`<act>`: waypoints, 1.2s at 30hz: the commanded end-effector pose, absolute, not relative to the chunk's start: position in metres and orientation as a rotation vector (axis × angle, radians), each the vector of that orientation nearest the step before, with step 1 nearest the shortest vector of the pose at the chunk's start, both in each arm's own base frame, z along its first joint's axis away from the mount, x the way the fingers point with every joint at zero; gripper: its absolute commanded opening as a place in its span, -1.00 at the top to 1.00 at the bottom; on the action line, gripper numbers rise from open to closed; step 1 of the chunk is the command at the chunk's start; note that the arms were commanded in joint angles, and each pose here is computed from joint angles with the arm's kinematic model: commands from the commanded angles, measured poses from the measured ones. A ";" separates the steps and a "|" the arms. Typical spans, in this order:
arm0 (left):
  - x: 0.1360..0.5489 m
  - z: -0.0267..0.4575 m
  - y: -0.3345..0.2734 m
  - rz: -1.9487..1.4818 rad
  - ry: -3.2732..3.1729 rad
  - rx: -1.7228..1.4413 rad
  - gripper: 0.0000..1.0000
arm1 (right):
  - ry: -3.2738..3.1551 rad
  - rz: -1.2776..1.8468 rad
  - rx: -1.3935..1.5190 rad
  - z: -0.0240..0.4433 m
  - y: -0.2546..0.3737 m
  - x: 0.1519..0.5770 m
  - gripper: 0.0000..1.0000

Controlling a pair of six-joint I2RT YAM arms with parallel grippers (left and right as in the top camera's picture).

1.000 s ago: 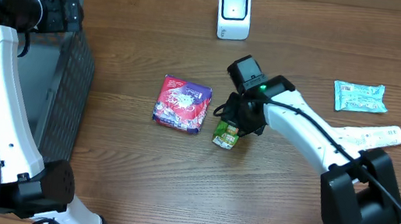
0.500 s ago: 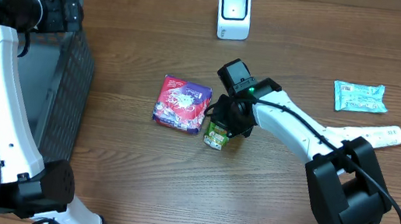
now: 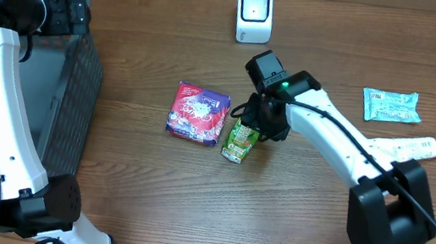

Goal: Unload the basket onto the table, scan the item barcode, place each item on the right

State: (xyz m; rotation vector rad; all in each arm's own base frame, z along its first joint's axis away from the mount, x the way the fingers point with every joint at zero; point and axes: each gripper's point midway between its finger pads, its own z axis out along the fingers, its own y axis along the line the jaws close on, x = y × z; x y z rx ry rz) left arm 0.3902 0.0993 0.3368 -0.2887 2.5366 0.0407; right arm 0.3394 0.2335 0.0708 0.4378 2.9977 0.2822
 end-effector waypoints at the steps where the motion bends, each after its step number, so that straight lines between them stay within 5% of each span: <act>1: 0.390 0.340 0.095 0.036 2.529 -0.256 -0.99 | 2.967 0.293 0.383 0.081 0.241 0.338 -0.04; 6: 0.390 0.340 0.095 0.036 2.529 -0.256 -0.99 | 2.888 0.205 0.342 0.070 0.231 0.359 -0.23; 15: 0.390 0.340 0.095 0.036 2.530 -0.256 -0.99 | 2.667 0.243 -0.275 0.083 0.251 0.409 -0.22; 28: 0.390 0.340 0.095 0.036 2.530 -0.256 -0.99 | 2.805 0.084 -0.341 0.033 0.231 0.395 -0.30; 36: 0.390 0.340 0.095 0.036 2.529 -0.256 -0.99 | 3.001 -0.245 0.038 0.031 0.138 0.371 -0.33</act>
